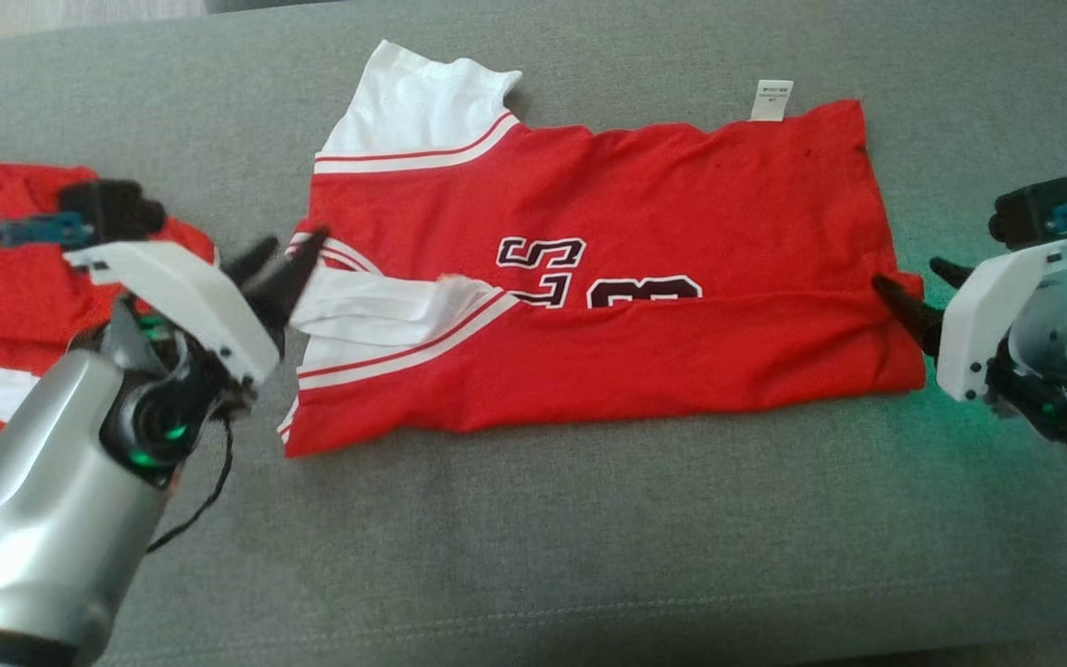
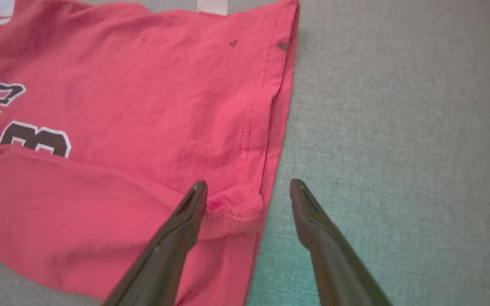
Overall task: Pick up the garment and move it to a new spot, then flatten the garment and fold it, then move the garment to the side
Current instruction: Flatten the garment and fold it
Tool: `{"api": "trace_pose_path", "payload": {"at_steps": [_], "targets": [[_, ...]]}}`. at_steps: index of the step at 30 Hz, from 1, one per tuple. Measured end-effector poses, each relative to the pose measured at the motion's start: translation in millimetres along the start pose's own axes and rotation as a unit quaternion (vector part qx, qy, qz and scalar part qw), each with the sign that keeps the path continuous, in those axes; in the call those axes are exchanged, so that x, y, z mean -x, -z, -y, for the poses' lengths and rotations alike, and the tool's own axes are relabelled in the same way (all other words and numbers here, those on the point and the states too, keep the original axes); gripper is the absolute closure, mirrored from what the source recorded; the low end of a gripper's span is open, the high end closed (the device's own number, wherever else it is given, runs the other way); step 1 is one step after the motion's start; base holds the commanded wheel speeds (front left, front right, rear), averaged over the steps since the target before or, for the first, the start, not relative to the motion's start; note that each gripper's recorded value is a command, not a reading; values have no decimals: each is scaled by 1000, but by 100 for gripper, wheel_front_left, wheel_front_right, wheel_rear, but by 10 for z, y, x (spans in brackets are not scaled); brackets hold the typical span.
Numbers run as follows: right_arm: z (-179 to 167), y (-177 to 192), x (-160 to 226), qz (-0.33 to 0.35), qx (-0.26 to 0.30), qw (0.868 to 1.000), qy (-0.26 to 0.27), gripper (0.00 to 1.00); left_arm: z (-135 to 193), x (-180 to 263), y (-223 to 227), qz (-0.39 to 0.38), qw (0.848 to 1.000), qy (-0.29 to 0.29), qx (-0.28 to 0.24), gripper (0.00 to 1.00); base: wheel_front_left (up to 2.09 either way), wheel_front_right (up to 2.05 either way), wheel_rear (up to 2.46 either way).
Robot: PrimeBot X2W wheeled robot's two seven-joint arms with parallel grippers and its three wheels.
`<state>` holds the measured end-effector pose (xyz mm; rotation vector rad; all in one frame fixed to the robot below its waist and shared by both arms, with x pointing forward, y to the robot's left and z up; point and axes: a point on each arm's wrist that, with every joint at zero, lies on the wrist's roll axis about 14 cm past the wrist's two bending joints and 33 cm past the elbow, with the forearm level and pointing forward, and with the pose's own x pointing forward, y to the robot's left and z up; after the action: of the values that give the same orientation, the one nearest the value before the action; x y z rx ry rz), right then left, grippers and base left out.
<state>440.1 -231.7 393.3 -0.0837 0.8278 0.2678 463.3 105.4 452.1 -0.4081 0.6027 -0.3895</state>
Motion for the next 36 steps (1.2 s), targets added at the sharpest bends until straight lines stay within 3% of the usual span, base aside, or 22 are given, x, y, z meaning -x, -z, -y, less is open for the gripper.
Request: {"api": "trace_pose_path", "payload": {"at_steps": [5, 11, 16, 21, 28, 36], "targets": [[3, -395, 60, 118, -24, 993, 6, 0, -67, 58, -383, 127, 991, -29, 26, 0, 0, 0, 0], [7, -780, 292, 264, -43, 963, 18, 0, -89, 295, -453, 222, 973, -49, 42, 0, 0, 0, 0], [-75, -690, 412, 294, -61, 954, 21, 0, -122, 523, -112, 248, 965, -73, 55, 0, 0, 0, 0], [-122, -780, 681, 355, -57, 933, 31, 0, -10, 694, 10, 275, 956, -79, 69, 0, 0, 0, 0], [-420, -300, 828, 371, -60, 925, 46, 0, 99, 931, 151, 308, 946, -106, -5, 0, 0, 0, 0], [-563, -126, 926, 383, -70, 919, 63, 0, 61, 983, 324, 294, 946, -123, -49, 0, 0, 0, 0]]}}
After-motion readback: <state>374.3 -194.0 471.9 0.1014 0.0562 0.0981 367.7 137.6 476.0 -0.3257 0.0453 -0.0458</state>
